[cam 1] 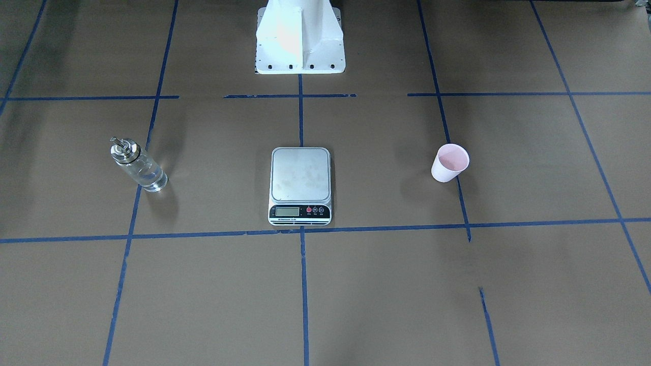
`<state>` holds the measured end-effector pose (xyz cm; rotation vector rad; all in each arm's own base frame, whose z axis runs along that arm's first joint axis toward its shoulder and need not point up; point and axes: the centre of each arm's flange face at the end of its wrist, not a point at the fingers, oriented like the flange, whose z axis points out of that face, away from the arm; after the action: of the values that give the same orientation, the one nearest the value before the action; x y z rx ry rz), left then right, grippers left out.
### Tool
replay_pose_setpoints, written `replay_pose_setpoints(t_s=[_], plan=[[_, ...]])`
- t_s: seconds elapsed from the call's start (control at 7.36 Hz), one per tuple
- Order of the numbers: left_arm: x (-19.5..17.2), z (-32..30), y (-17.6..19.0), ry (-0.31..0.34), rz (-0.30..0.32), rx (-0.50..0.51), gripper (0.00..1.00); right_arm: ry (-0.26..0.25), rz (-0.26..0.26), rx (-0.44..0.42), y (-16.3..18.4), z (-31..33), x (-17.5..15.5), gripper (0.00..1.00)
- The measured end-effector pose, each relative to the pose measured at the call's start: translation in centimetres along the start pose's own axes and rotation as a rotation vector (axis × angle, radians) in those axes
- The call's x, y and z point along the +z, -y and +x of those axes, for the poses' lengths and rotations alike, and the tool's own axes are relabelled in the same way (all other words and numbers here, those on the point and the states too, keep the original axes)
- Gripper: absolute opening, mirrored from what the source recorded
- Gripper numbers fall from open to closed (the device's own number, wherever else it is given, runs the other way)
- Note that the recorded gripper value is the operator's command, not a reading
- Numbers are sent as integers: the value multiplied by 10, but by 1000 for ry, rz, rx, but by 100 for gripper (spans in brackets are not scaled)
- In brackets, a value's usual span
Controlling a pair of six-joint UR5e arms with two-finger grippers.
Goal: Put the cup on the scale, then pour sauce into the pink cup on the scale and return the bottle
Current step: 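Move the left gripper down toward the pink paper cup, then close the left gripper around the pink paper cup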
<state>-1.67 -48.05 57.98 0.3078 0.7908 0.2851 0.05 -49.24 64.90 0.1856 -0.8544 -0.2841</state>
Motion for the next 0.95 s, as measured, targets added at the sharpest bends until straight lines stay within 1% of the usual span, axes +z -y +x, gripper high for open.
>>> replay_pose_setpoints(t_s=[0.14, 0.27, 0.54, 0.68, 0.95], plan=[[13, 32, 11, -23, -14, -5, 100, 12, 3, -3, -1, -2, 0, 100], [27, 89, 27, -63, -23, -30, 100, 29, 9, -9, -1, -6, -3, 100], [41, 211, 45, -158, -53, -143, 100, 47, 19, -19, 0, -14, -7, 100], [51, 257, 52, -179, -71, -161, 100, 49, 19, -21, 1, -15, -7, 100], [86, 312, 72, -163, -89, -166, 100, 50, 16, -21, 0, -15, -6, 100]])
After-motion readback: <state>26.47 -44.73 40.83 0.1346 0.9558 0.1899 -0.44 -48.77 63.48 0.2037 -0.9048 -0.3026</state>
